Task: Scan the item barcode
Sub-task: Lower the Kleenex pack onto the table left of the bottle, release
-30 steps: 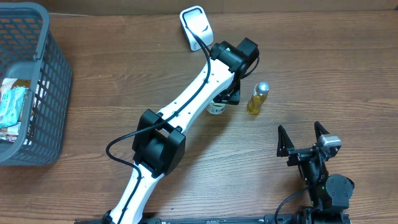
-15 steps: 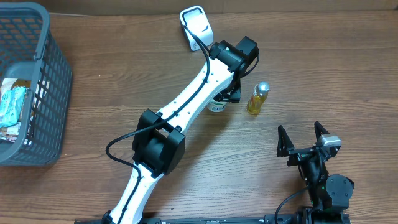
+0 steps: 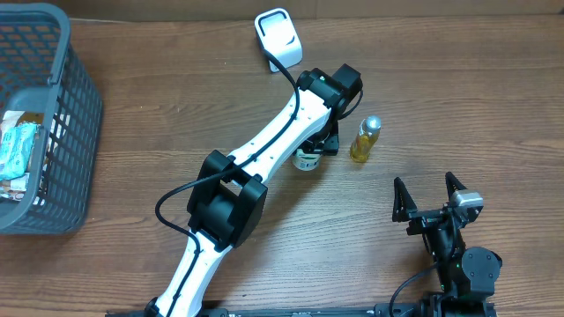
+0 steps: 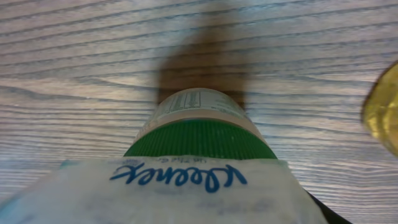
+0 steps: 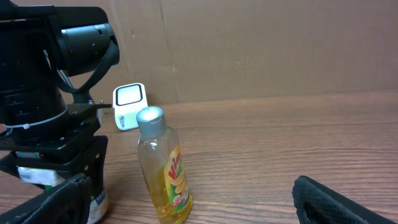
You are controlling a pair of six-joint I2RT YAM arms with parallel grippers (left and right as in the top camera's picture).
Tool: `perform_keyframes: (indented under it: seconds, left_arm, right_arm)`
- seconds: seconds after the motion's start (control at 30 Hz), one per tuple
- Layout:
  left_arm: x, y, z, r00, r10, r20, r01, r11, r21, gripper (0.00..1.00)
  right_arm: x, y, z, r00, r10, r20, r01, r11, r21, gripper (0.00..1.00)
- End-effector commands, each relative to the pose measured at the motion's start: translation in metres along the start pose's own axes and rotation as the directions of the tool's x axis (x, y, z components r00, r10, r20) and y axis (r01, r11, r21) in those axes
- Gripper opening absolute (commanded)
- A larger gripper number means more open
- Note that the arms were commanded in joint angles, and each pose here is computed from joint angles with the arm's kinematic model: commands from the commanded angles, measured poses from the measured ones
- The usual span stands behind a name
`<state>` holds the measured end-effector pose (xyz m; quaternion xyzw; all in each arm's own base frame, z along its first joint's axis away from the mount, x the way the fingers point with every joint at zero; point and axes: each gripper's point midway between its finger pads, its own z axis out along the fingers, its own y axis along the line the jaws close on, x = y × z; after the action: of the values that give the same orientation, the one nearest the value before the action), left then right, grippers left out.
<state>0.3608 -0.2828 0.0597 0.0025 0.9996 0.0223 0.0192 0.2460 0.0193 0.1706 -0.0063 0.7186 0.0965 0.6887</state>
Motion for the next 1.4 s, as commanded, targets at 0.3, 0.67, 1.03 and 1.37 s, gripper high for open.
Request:
perform_keyframes:
  seconds: [0.3,0.67,1.03,1.37]
  left_arm:
    - [0.005,-0.003,-0.001,0.999,0.034,-0.02,-0.033,0.999,0.022,0.68]
    - [0.006,-0.002,-0.001,0.999,0.033,-0.021,-0.033,0.999,0.017,0.94]
    - [-0.011,0.002,-0.03,0.999,0.041,0.028,-0.043,0.996,0.082,0.94]
    - [-0.062,0.052,-0.164,0.932,-0.01,0.363,-0.059,0.982,0.178,1.0]
  right_arm:
    - [0.004,0.0,0.001,1.0,0.0,-0.005,0.0,1.0,-0.005,1.0]
    - [0.004,0.0,0.001,1.0,0.0,-0.005,0.0,1.0,-0.005,1.0]
    - [0.004,0.0,0.001,1.0,0.0,-0.005,0.0,1.0,-0.005,1.0]
    - [0.004,0.0,0.001,1.0,0.0,-0.005,0.0,1.0,-0.005,1.0]
